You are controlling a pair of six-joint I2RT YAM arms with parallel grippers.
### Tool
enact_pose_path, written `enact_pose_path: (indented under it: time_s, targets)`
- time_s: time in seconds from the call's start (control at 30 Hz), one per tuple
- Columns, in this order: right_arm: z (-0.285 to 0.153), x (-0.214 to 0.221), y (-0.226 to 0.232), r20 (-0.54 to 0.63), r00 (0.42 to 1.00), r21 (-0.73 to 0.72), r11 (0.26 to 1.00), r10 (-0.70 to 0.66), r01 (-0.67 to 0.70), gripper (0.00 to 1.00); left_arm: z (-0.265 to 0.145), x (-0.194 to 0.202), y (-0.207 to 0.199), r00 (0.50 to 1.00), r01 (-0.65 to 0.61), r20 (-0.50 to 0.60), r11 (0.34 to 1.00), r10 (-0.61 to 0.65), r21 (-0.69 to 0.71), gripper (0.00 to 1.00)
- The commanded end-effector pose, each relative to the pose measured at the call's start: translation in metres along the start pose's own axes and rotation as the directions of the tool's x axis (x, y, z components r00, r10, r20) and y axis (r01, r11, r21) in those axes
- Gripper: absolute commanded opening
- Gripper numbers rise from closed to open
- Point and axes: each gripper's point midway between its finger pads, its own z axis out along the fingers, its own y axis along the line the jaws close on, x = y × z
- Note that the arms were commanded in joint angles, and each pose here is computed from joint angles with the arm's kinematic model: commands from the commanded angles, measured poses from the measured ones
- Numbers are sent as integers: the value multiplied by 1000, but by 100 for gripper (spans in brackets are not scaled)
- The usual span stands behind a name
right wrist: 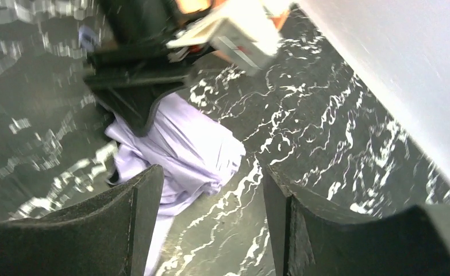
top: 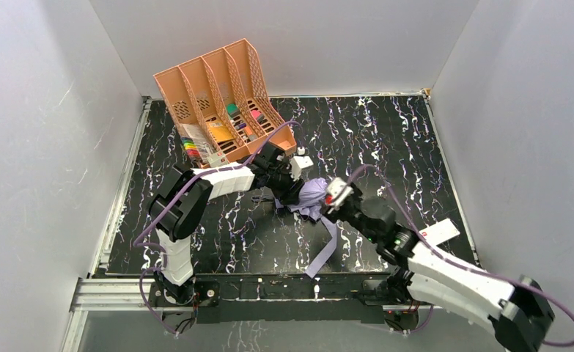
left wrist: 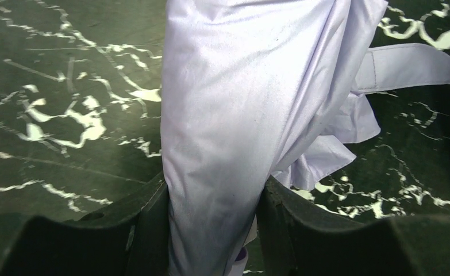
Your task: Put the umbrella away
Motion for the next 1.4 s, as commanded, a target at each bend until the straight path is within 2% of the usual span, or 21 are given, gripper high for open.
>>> enact_pose_path:
  time_s: [0.0, 0.07, 0.17, 0.3, 0.37, 0.53, 0.6, 0.9, 1.07, 1.23, 1.3, 1.37]
  targets:
    - [-38, 3, -17, 75, 875, 188, 855, 479, -484, 71, -12, 77, 36, 965, 53, -237, 970, -111, -236, 0]
    - [-52, 4, -21, 94, 791, 224, 761, 605, -609, 67, -13, 75, 37, 967, 62, -226, 968, -119, -243, 0]
    - [-60, 14, -12, 13, 722, 247, 697, 692, -673, 66, -12, 73, 37, 968, 72, -218, 967, -127, -243, 0]
    - [-56, 28, -8, -160, 689, 321, 697, 707, -641, 71, -11, 69, 39, 966, 85, -215, 964, -141, -251, 0]
    - [-54, 40, -7, -248, 642, 373, 683, 726, -628, 73, -12, 68, 39, 966, 96, -211, 962, -153, -257, 0]
    - [-45, 80, -2, -432, 401, 409, 571, 808, -712, 77, -12, 63, 41, 967, 114, -189, 956, -169, -271, 0]
    - [-40, 86, 0, -465, 351, 402, 547, 813, -735, 77, -12, 62, 40, 965, 125, -188, 954, -180, -272, 0]
    - [-15, 90, 28, -565, 227, 349, 479, 793, -805, 73, -10, 65, 39, 961, 140, -196, 954, -196, -267, 0]
    - [-13, 111, 41, -604, 164, 399, 474, 780, -785, 65, -11, 66, 42, 959, 135, -202, 950, -197, -283, 0]
    - [-19, 129, 54, -665, 144, 453, 549, 732, -702, 51, -12, 60, 45, 961, 142, -189, 945, -202, -293, 0]
    - [-23, 134, 56, -673, 145, 477, 575, 725, -665, 40, -12, 60, 47, 960, 143, -188, 941, -207, -306, 0]
    - [-30, 134, 62, -675, 137, 486, 577, 725, -657, 24, -12, 59, 51, 959, 146, -187, 934, -215, -326, 0]
